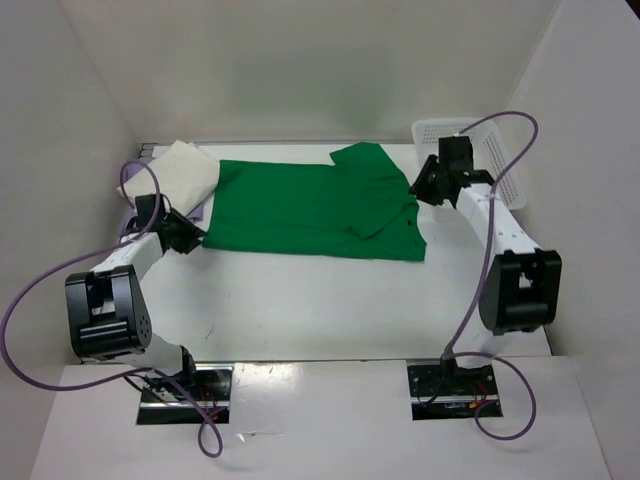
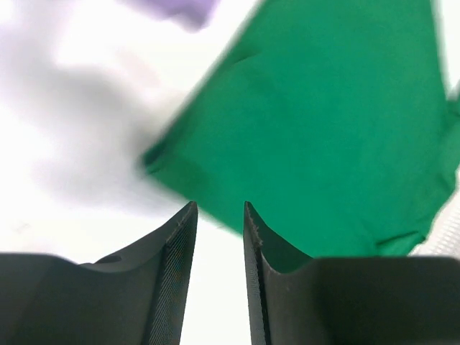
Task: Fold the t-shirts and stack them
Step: Fold the flattened tshirt in 1/3 of the way
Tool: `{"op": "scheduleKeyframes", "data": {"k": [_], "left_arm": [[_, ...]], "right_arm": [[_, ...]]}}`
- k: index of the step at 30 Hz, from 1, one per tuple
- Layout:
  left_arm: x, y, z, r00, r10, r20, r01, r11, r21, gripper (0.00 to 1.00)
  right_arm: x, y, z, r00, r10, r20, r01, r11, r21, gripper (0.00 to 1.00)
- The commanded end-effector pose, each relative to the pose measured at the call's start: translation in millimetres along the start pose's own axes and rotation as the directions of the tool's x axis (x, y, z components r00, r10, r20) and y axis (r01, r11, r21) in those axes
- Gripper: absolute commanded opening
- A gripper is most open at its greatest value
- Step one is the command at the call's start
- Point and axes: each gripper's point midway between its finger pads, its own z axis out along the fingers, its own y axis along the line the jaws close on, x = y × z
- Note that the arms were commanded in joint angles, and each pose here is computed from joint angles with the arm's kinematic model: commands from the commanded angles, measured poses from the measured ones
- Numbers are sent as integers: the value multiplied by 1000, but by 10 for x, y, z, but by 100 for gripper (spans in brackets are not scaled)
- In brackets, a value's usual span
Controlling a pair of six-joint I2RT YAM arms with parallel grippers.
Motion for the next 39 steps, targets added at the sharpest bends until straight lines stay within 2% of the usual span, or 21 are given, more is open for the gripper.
{"op": "scheduleKeyframes", "data": {"k": [1, 2, 4, 5, 8, 12, 13, 15, 18, 19, 21, 26, 34, 38, 39], "left_arm": [[131, 344, -31, 997, -74, -11, 73, 997, -31, 39], [168, 380, -25, 997, -76, -19, 76, 996, -39, 41], [142, 417, -1, 996, -85, -14, 84, 995, -44, 44], [147, 416, 52, 996, -87, -27, 86, 995, -42, 45], [150, 424, 167, 992, -116, -40, 114, 993, -42, 45], [74, 357, 266, 991, -134, -18, 134, 991, -3, 49], [101, 392, 298, 990, -138, -27, 138, 990, -14, 49], [117, 359, 339, 989, -138, -48, 139, 990, 5, 41], [119, 387, 404, 989, -134, -62, 133, 991, -11, 25], [136, 408, 422, 988, -136, -67, 136, 991, -17, 17], [137, 413, 423, 990, -126, -68, 125, 992, -17, 13], [153, 420, 392, 990, -119, -74, 118, 993, -23, 8], [234, 457, 441, 986, -129, -109, 126, 992, -28, 0], [261, 462, 432, 985, -123, -122, 120, 992, -27, 0], [241, 437, 412, 986, -119, -115, 118, 993, -19, 0]], "right_arm": [[177, 31, -362, 1000, -24, 2, 24, 995, -100, 36], [388, -106, -344, 999, -22, -37, 19, 997, -76, 15], [499, -123, -505, 999, -15, -37, 11, 995, -103, 1], [663, -224, -496, 998, 1, -67, -6, 996, -84, 0], [864, -289, -556, 995, 25, -101, -35, 995, -92, 2], [1052, -422, -560, 990, 56, -126, -64, 996, -59, 28], [1142, -475, -536, 987, 72, -146, -79, 996, -43, 31], [1177, -635, -480, 981, 123, -147, -122, 992, 14, 40], [1173, -874, -378, 969, 211, -129, -200, 976, 90, 48], [1194, -951, -326, 965, 231, -127, -217, 969, 114, 48], [1206, -1020, -271, 960, 254, -120, -237, 962, 139, 48], [1341, -1167, -69, 949, 279, -144, -247, 947, 206, 48], [1391, -1233, 179, 936, 328, -125, -295, 928, 227, 38], [1350, -1265, 262, 928, 362, -87, -333, 911, 243, 22], [1342, -1291, 287, 930, 360, -77, -332, 909, 252, 11]]}}
